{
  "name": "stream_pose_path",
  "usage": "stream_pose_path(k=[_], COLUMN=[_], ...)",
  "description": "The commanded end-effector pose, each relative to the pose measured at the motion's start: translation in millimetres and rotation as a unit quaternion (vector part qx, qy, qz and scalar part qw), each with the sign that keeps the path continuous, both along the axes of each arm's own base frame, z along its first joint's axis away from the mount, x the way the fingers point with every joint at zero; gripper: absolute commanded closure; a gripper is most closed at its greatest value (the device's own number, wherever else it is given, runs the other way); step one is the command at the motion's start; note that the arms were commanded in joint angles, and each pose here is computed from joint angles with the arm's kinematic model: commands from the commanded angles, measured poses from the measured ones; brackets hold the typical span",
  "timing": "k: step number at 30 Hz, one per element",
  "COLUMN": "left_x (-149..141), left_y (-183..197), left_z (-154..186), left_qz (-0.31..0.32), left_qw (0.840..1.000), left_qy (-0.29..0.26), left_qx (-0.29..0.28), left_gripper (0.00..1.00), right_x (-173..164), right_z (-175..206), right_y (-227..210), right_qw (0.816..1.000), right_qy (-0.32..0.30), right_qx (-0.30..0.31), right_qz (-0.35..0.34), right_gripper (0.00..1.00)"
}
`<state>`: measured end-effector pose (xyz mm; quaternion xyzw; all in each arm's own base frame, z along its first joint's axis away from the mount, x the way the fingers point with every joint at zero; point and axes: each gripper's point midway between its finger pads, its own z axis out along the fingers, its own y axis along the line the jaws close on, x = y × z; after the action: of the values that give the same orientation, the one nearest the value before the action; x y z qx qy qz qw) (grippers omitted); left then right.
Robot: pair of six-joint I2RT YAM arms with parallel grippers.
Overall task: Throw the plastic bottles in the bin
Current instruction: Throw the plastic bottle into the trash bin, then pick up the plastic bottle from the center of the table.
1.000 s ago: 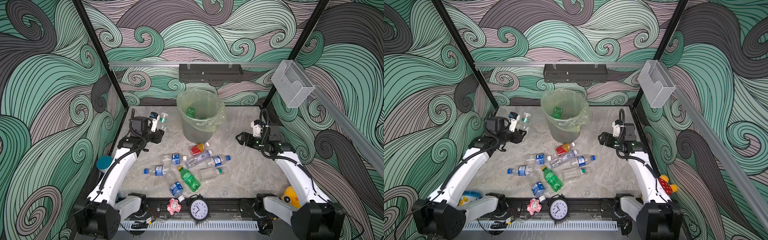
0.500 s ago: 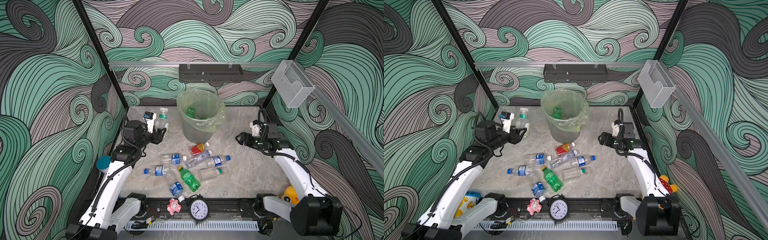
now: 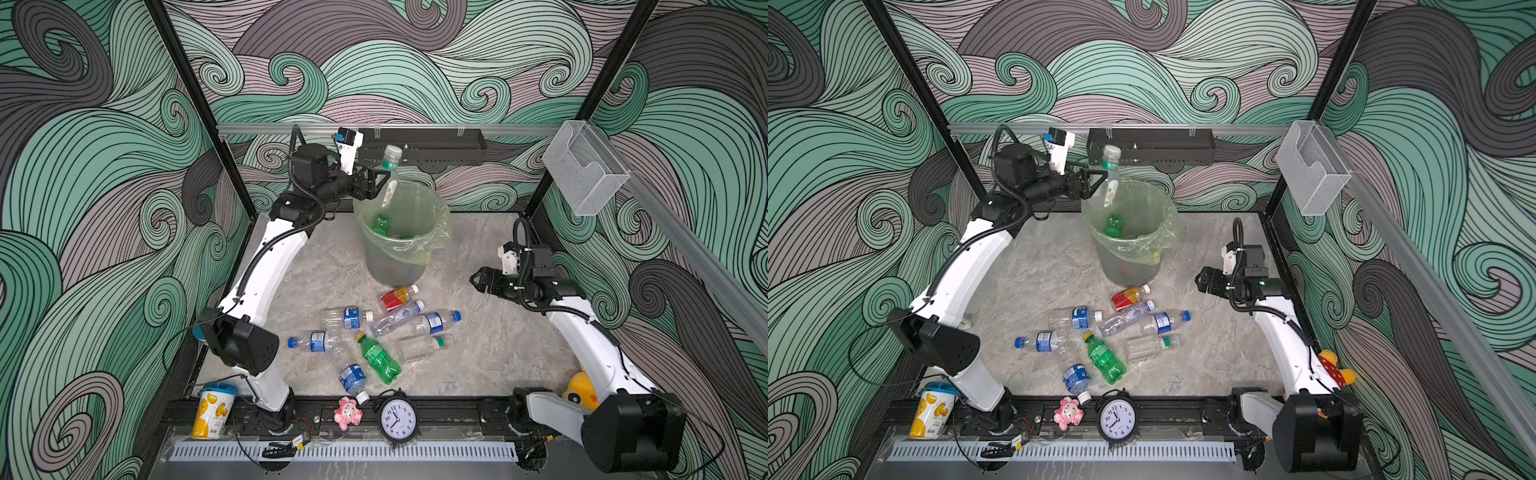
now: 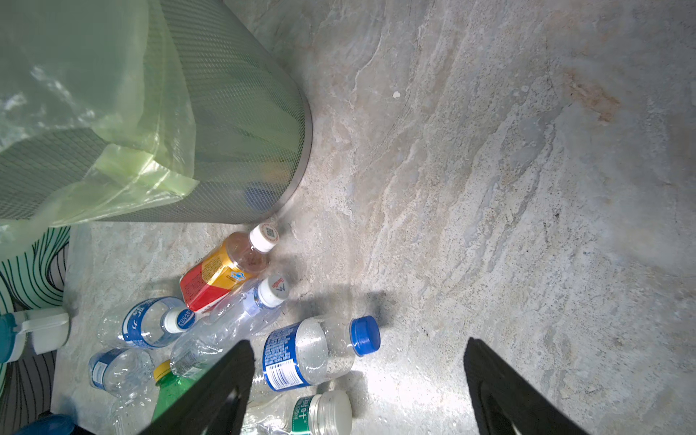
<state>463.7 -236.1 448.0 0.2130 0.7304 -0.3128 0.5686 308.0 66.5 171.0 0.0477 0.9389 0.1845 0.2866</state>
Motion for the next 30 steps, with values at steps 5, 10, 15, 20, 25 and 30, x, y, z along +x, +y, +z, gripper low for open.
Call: stream_pose_path(k=[5, 10, 15, 20, 25, 30], left_x=[-29.3, -65.8, -99.7, -124.7, -145.0, -156.6], left_y=[30.2, 67.1, 112.3, 155.4, 177.3, 185.0], left_z=[-28.1, -47.7, -81.7, -123.0, -157.8, -175.2], left_qz=[0.04, 0.09, 0.164, 0.221, 0.249, 0.262], left_qw=[0.998, 0.993, 0.981, 0.966, 0.954, 0.949], left_qy=[0.036, 0.035, 0.055, 0.093, 0.134, 0.145], left_qx=[0.028, 0.061, 0.086, 0.095, 0.1, 0.094], left_gripper=[0.13, 0.12, 0.11, 0.1, 0.1, 0.1], right_x=[-18.4, -23.3, -26.0, -40.6, -65.9, -71.4], right_z=[10.7, 15.9, 16.9, 3.4, -12.7, -12.4], right_y=[9.3, 31.1, 59.3, 88.7, 106.5, 116.0], right_qw=[0.998, 0.989, 0.97, 0.934, 0.868, 0.831], right_qy=[-0.009, -0.026, -0.051, -0.042, -0.06, -0.086], right_qx=[-0.041, -0.072, -0.104, -0.113, -0.155, -0.157], right_qz=[0.054, 0.129, 0.216, 0.337, 0.469, 0.527], right_gripper=[0.11, 0.14, 0.18, 0.18, 0.14, 0.13])
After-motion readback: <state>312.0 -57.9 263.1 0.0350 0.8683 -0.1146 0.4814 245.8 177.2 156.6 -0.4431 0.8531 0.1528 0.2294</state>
